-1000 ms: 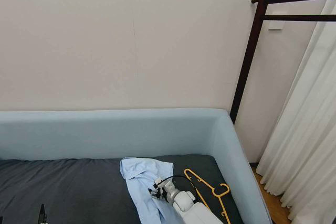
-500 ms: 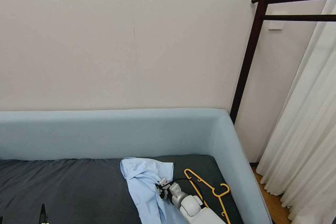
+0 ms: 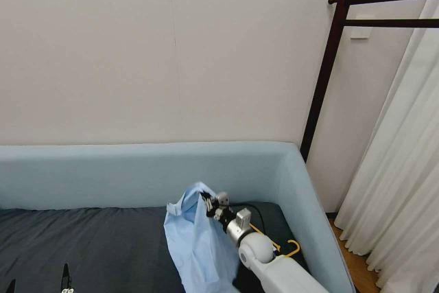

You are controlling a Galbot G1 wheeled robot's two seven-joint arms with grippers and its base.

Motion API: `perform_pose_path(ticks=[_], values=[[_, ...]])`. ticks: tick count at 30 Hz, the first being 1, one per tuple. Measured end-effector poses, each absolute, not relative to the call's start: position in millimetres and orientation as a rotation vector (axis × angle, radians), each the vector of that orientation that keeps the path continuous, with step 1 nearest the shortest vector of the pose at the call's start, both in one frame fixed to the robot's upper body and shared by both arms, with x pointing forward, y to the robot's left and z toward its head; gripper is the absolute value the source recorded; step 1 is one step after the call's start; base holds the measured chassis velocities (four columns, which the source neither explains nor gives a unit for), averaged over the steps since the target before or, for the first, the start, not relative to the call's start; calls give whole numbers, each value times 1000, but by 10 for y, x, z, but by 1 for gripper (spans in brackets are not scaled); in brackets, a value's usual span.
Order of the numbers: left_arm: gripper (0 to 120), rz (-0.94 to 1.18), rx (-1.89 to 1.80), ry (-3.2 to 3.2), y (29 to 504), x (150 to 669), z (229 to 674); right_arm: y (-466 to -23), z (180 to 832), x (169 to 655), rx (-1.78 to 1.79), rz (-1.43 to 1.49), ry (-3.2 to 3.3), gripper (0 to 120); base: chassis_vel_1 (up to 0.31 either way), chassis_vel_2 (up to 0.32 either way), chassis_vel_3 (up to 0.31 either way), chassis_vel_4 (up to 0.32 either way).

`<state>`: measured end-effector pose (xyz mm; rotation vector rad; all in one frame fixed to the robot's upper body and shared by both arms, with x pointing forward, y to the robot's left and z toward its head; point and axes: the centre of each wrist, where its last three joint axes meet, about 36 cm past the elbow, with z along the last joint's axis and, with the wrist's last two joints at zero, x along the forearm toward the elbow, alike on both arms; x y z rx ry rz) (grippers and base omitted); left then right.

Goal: Pick up the clothes from the sofa and hang them on the clothes hanger.

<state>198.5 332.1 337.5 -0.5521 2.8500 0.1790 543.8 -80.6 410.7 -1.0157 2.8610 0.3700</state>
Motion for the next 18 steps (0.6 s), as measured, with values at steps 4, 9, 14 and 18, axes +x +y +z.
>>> perform_pose_path(ticks=[4,9,14,18], values=[[100,182,-543,2844,3337,1993,3393,-757,4449,5433,-1059,398,2785,0,0,0,0,0],[100,183,-543,2832,3395,1997,3418,-687,4942,5552,-1102,397,2658,0,0,0,0,0],[100,170,-541,2819,3414,2028,3442,-544,5630,5778,-1078,415,2516,0,0,0,0,0],[100,155,-538,2809,3426,2067,3460,-504,6131,5936,-1044,402,2449,0,0,0,0,0]])
